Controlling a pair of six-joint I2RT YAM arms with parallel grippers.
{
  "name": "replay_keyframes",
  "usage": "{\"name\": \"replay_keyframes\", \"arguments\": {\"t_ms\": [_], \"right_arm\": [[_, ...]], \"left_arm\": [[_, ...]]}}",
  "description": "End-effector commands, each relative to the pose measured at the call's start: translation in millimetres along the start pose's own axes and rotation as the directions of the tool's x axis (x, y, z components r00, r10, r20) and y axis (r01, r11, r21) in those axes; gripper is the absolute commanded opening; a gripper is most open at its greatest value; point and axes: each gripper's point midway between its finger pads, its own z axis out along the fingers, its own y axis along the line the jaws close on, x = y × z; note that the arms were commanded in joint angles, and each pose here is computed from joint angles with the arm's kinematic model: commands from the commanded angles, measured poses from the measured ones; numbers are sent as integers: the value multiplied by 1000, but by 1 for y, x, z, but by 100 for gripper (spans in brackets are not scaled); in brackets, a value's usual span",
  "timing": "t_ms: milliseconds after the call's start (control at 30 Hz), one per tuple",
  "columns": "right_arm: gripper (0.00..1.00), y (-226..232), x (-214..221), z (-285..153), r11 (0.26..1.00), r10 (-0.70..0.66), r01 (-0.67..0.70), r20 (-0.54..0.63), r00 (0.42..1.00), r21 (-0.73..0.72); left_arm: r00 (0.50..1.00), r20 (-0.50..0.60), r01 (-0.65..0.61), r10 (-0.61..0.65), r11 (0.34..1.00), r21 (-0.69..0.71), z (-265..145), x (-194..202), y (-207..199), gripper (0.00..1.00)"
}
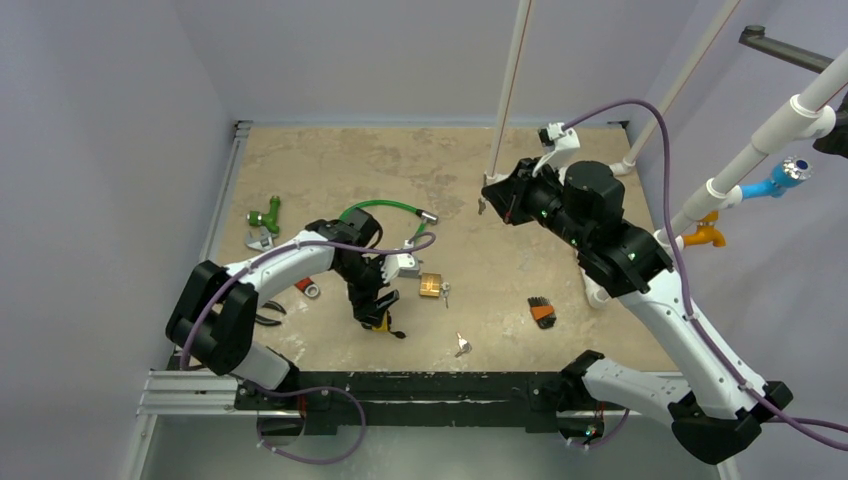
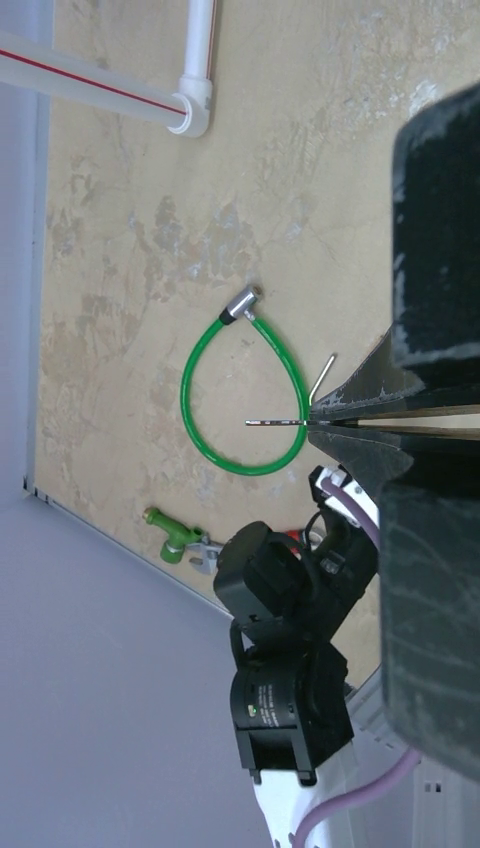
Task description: Unlock with the key
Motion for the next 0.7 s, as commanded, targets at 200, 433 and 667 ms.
{"name": "replay_keyframes", "arguments": {"t_ms": [200, 433, 667], "right_arm": [[0, 2, -25, -14, 999, -36, 35, 60, 998, 18], [0, -1, -21, -14, 999, -38, 37, 65, 997, 20], [0, -3, -23, -21, 999, -42, 40, 81, 996, 30]], "left_arm": [[984, -180, -18, -4, 993, -118, 28, 23, 12, 70], [980, -186, -117, 74, 966, -231, 40, 15, 15, 68], [979, -189, -118, 78, 970, -212, 49, -16, 5, 51]]}}
